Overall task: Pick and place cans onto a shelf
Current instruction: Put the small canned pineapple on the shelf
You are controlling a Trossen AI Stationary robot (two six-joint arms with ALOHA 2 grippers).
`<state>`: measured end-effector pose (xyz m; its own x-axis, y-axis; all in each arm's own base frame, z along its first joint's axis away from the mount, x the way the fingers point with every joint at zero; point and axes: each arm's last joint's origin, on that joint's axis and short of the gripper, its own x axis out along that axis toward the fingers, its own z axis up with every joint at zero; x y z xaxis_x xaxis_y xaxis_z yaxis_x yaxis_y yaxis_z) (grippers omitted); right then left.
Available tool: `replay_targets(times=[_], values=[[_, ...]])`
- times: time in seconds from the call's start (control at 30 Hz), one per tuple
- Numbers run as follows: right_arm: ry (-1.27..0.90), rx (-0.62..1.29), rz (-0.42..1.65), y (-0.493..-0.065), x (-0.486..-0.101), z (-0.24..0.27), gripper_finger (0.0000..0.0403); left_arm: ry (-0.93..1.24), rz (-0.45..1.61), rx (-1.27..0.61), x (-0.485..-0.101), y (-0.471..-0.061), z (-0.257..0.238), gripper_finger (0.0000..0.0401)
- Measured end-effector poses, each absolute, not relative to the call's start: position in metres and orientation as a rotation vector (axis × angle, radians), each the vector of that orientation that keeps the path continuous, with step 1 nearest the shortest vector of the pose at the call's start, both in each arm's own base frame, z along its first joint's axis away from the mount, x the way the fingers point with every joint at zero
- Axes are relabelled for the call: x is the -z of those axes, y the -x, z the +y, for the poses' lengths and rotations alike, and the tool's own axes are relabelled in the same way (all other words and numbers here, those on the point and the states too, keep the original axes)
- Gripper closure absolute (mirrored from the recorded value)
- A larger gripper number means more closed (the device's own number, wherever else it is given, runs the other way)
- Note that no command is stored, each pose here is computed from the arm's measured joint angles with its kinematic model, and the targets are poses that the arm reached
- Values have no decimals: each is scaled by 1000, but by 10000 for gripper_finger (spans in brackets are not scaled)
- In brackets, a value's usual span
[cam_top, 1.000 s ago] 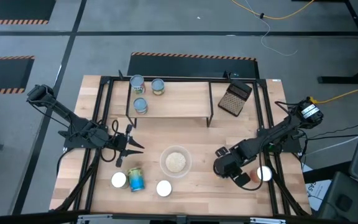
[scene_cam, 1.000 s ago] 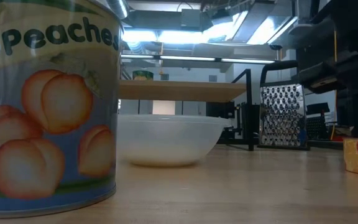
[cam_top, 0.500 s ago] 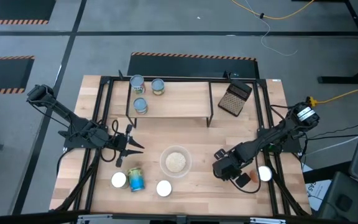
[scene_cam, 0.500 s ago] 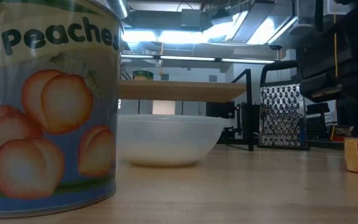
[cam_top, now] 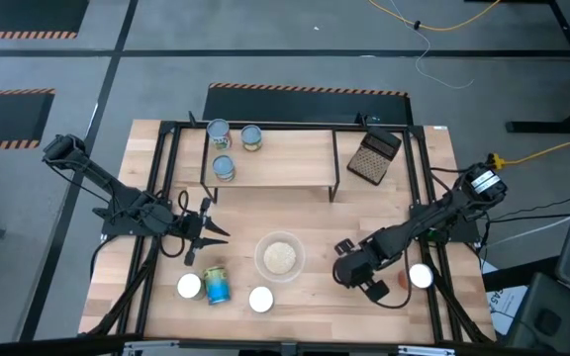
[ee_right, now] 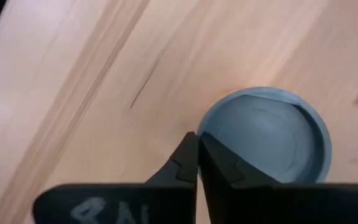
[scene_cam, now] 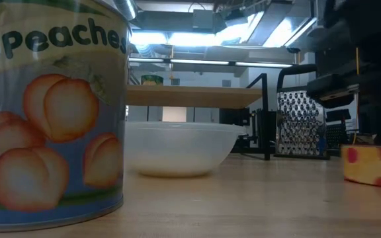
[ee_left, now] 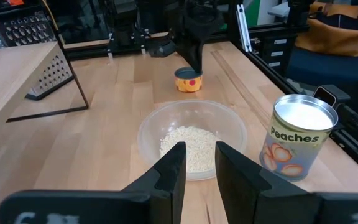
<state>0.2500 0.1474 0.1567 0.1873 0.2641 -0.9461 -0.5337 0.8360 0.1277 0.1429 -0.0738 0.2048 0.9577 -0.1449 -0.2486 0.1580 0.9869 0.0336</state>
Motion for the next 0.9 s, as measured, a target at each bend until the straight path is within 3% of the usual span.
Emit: replay_targets(times=[0.37,0.7,0.9], values=[[100,-409,1187,-276,-179,138,393,-53,248,154,-205,-143,-74,322],[40,-335,1033,-321,-248,109,393,-53,248,153,-205,-143,-74,322],[138,-216,862,-345,-294,74,393,-53,248,154,-205,-143,-74,322]])
